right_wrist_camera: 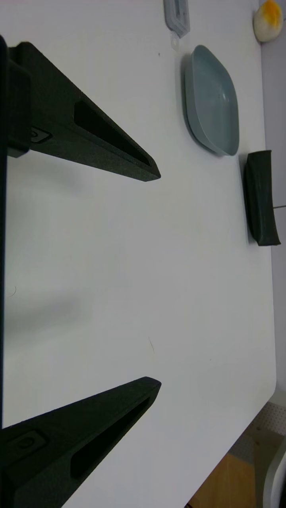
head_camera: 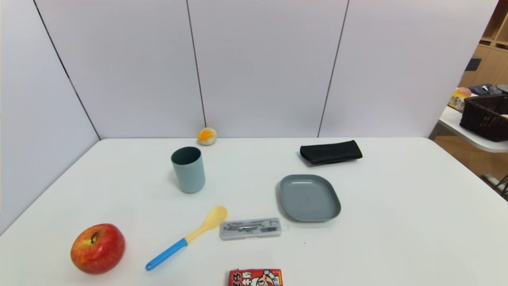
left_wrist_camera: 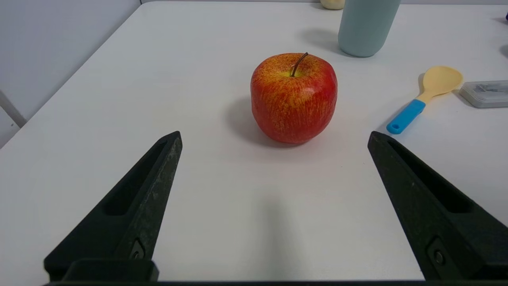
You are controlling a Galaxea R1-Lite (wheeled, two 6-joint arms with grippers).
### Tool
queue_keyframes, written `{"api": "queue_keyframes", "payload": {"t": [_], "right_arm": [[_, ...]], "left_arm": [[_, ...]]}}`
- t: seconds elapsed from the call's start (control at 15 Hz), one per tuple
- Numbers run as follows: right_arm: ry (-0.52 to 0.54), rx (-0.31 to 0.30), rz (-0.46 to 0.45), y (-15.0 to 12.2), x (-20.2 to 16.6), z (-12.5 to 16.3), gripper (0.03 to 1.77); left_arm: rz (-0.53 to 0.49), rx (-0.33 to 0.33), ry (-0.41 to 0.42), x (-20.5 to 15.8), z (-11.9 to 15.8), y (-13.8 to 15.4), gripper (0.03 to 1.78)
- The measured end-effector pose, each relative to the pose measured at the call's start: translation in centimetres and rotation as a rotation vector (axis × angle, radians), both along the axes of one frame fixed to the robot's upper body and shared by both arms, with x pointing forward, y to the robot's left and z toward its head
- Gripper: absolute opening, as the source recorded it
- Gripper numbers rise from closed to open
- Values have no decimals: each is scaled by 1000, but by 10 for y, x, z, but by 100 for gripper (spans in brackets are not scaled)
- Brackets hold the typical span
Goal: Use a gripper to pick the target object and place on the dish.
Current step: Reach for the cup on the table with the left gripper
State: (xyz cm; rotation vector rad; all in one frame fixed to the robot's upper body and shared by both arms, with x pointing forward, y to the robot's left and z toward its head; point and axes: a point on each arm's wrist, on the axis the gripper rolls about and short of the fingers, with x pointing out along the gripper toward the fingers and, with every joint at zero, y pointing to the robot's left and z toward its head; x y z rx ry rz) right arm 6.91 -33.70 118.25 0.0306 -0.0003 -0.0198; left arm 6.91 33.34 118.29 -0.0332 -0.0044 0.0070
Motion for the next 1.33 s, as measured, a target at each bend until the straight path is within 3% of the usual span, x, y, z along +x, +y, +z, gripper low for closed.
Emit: {"api": "queue_keyframes", "payload": {"t": [0.47, 0.67, 1.2, 1.33], "right_arm": [[0, 0, 0, 0, 0, 0, 171], [0, 0, 0, 0, 0, 0, 171], [0, 0, 0, 0, 0, 0, 171], [0, 0, 0, 0, 0, 0, 171]], "left_arm": [[0, 0, 0, 0, 0, 0, 169], [15, -50, 1, 0, 0, 0, 169], [32, -93, -4, 0, 0, 1, 169], [48, -120, -74, 0, 7, 1, 169]]}}
